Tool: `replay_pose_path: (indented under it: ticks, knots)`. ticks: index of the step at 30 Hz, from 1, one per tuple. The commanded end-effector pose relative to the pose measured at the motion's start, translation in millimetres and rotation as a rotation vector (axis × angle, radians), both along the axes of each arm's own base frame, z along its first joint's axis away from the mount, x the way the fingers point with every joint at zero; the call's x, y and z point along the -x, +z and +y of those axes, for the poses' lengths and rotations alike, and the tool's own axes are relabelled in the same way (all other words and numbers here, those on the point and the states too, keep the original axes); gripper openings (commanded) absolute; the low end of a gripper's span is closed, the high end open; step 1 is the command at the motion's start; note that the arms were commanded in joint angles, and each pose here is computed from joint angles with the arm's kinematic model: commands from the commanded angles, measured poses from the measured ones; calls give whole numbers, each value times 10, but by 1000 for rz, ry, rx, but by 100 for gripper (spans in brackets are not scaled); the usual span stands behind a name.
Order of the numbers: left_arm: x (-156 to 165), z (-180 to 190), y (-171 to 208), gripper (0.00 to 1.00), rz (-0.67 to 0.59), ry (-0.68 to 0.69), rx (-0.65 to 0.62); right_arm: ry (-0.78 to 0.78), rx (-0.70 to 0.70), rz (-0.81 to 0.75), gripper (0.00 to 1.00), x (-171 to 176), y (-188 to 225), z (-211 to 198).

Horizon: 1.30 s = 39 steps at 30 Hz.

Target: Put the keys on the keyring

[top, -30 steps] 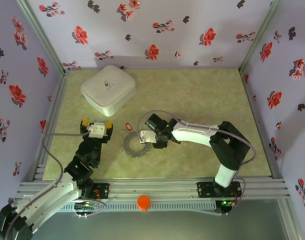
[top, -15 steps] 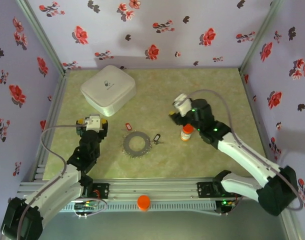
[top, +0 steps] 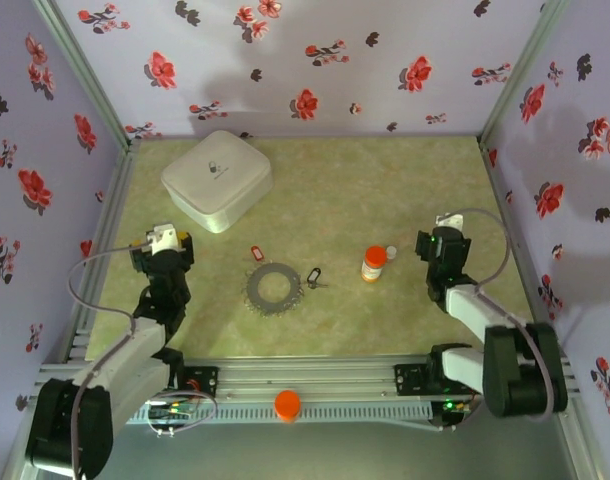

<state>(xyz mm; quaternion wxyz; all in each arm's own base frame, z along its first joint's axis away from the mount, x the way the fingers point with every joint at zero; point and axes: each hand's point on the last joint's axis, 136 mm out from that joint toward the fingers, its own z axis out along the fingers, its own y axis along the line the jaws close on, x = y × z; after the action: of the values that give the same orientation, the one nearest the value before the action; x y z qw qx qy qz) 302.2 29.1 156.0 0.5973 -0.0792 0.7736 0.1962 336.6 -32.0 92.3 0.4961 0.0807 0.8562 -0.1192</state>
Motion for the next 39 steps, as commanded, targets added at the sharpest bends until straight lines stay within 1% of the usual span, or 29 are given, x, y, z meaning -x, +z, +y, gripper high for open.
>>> replay_pose_path:
  ticks: [1, 3, 5, 8, 9, 10, 12, 14, 16, 18, 19, 20, 22, 24, 25, 26, 28, 29, 39]
  knots:
    - [-80, -8, -36, 87, -39, -15, 40, 0, -23, -209, 75, -262, 280, 21]
    - [-120, -11, -103, 87, -37, -24, 45, 72, -45, -221, 75, -336, 288, 143]
    - [-161, -13, -167, 87, -38, -32, 51, 90, -75, -243, 76, -408, 251, 176]
    - [-241, -30, -186, 87, -47, -47, 43, 126, -75, -224, 76, -458, -7, 231]
    - [-277, -51, -184, 87, -51, -63, 41, 113, -71, -272, 76, -507, 21, 209]
    - [-305, -55, -189, 87, -54, -70, 39, 107, -74, -272, 77, -503, 52, 195]
    - [-372, -78, -191, 88, -64, -90, 39, 100, -101, -178, 76, -512, -29, 175]
    - [-455, -101, -189, 88, -77, -106, 33, 102, -101, -205, 77, -578, -18, 171]
    - [-530, -121, -221, 88, -86, -118, 26, 91, -120, -166, 77, -576, -45, 135]
    - [-614, -152, -357, 88, -62, -132, 16, 92, -131, -177, 77, -595, -45, 124]
    - [-663, -160, -358, 90, -76, -137, -1, 94, -138, -170, 77, -594, -50, 120]
    - [-637, -147, -387, 94, -66, -133, 21, 96, -143, -164, 77, -596, -55, 119]
    - [-631, -87, -430, 93, -51, -132, 62, 97, -147, -169, 78, -596, -56, 114]
    - [-702, -79, -496, 95, -50, -139, 53, 97, -147, -167, 78, -599, -59, 113]
    - [-728, -86, -492, 100, -39, -134, 53, 97, -147, -167, 78, -600, -60, 111]
    - [-743, -70, -539, 100, 2, -128, 76, 98, -148, -167, 78, -599, -59, 113]
    - [-851, 2, -523, 100, 17, -98, 85, 99, -149, -166, 78, -599, -62, 116]
    - [-866, -10, -539, 100, 36, -101, 94, 99, -150, -168, 78, -602, -56, 116]
    - [-872, 13, -539, 100, 35, -96, 97, 97, -150, -166, 80, -599, -61, 109]
